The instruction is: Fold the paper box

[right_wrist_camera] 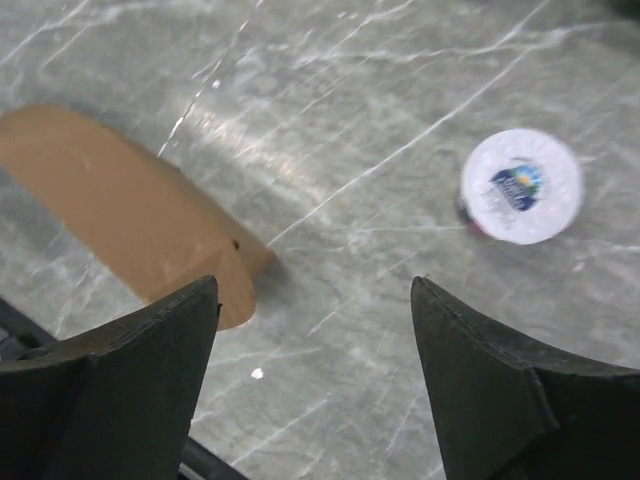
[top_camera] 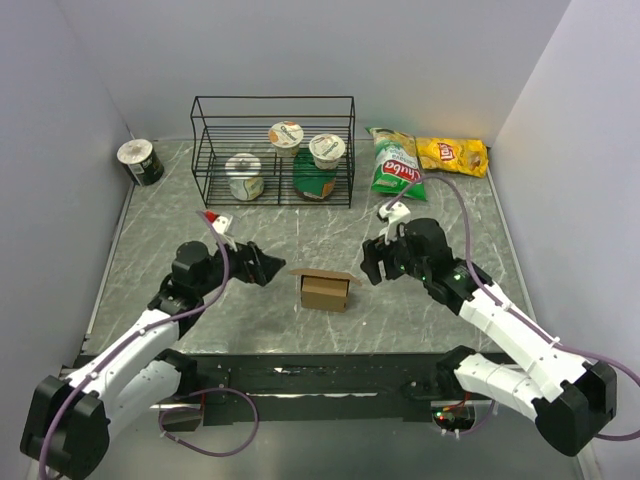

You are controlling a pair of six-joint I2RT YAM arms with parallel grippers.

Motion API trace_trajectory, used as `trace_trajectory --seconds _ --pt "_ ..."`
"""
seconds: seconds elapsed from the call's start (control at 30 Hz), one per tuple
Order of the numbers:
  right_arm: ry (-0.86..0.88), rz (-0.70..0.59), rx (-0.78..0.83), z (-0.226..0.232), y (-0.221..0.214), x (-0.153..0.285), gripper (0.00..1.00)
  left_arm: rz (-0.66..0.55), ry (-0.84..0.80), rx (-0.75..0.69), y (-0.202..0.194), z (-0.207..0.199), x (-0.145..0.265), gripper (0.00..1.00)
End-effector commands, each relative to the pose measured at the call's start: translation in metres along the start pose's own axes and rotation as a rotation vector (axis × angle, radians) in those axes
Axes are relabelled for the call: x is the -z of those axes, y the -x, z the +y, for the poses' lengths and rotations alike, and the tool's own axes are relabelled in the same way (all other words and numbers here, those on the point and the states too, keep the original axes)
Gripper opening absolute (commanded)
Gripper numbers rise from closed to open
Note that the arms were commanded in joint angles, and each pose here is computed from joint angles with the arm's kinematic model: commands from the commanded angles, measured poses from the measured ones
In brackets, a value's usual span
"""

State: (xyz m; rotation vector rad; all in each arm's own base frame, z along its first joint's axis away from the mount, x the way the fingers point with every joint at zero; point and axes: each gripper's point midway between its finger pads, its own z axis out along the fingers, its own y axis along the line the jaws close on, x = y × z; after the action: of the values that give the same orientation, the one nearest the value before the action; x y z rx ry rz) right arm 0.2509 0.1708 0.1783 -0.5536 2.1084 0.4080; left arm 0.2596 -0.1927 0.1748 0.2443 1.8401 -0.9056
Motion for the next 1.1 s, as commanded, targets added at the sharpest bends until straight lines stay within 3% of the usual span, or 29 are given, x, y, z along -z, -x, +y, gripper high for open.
trace_trajectory --seconds 0.0,0.23,0.53,0.73,0.77,1.07 --pt "0.120 -0.036 -0.004 0.021 0.003 0.000 0.79 -0.003 -0.134 -0.129 -0.003 -0.023 -0.007 0.98" --pt "0.241 -0.059 0.070 0.049 -0.006 0.003 0.77 0.101 -0.144 -0.197 -0.037 -0.031 -0.014 0.95" --pt "0.225 0.006 0.143 0.061 -0.024 -0.012 0.78 0.039 -0.150 -0.195 -0.031 -0.036 -0.008 0.97" --pt "0.173 0.044 0.147 0.056 -0.028 -0.021 0.73 0.099 -0.123 -0.223 -0.039 -0.028 -0.021 0.83" --pt "0.163 0.049 0.145 0.055 -0.029 -0.021 0.68 0.104 -0.118 -0.230 -0.040 -0.027 -0.022 0.82" --pt "0.125 0.076 0.147 0.050 -0.033 -0.023 0.58 0.071 -0.087 -0.279 -0.030 -0.031 -0.031 0.69"
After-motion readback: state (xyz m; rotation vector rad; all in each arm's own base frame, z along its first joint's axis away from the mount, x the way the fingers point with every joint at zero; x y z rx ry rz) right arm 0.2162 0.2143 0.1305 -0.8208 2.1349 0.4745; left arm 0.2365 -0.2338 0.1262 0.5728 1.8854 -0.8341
